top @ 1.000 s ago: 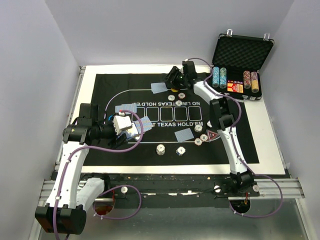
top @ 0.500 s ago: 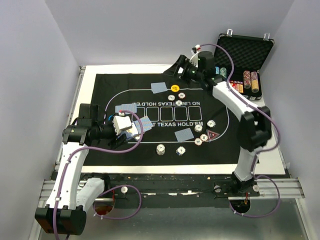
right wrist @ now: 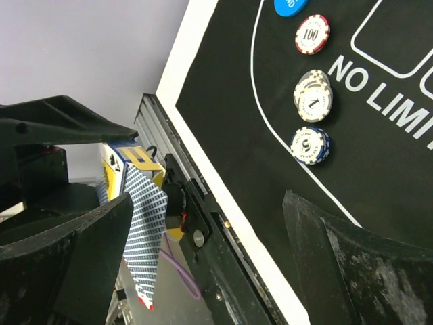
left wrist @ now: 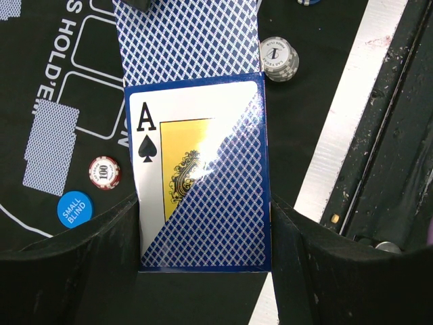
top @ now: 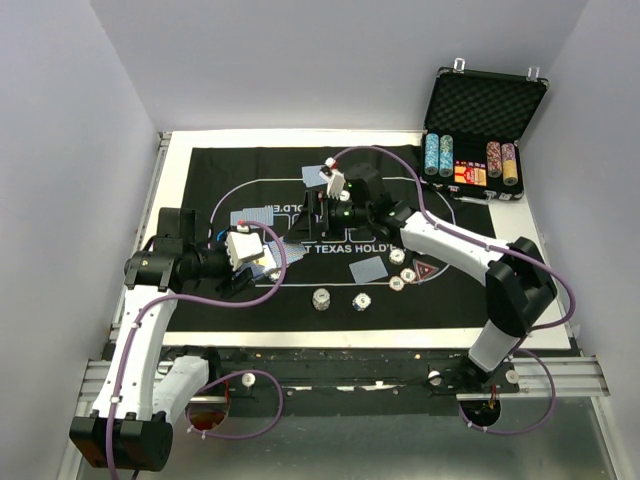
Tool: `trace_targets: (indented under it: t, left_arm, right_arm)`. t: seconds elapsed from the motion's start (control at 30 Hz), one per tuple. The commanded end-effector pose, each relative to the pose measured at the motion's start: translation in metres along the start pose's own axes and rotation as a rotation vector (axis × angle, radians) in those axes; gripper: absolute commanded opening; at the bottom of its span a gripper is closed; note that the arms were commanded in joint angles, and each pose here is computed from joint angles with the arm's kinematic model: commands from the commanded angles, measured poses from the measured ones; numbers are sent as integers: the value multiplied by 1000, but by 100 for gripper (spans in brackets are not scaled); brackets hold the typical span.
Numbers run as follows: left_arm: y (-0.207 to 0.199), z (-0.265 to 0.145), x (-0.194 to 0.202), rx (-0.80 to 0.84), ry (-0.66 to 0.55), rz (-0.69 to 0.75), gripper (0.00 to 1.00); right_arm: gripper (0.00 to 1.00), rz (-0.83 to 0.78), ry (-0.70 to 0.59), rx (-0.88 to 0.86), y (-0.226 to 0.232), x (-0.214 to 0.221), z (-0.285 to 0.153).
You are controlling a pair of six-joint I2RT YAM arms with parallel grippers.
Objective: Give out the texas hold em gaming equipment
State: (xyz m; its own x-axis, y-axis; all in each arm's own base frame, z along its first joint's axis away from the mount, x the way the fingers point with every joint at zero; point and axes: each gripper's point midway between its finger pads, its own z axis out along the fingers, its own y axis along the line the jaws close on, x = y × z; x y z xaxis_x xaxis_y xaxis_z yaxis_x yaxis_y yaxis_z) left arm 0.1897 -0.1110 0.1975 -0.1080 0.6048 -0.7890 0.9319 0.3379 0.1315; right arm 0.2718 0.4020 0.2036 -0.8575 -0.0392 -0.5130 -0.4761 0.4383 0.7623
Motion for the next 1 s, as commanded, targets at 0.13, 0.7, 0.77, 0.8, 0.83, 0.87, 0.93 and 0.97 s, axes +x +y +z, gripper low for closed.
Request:
trace_targets:
  t: [0.13, 0.7, 0.77, 0.8, 0.83, 0.87, 0.93, 0.97]
  left_arm:
    - [-2, -1, -8, 2, -40, 26, 47]
    - [0, 1, -8, 4, -39, 24, 47]
    - [1, 1, -8, 1, -40, 23, 47]
    - [1, 1, -9, 1, -42, 24, 47]
    - [1, 1, -9, 2, -44, 24, 47]
    - [1, 1, -9, 0, -43, 26, 47]
    - [2, 1, -9, -1, -42, 26, 47]
    - [1, 1, -9, -1, -42, 25, 47]
  right_arm:
    - [95, 15, 29, -41, 5, 15, -4]
    - [50, 70, -39, -103, 33, 8, -27]
    - [45, 70, -42, -97, 34, 8, -30]
    - [44, 70, -44, -93, 34, 8, -31]
    - [42, 72, -45, -89, 34, 8, -32]
    - [41, 73, -45, -89, 34, 8, -33]
    - [37, 77, -44, -87, 34, 9, -33]
    - [36, 78, -42, -87, 34, 9, -34]
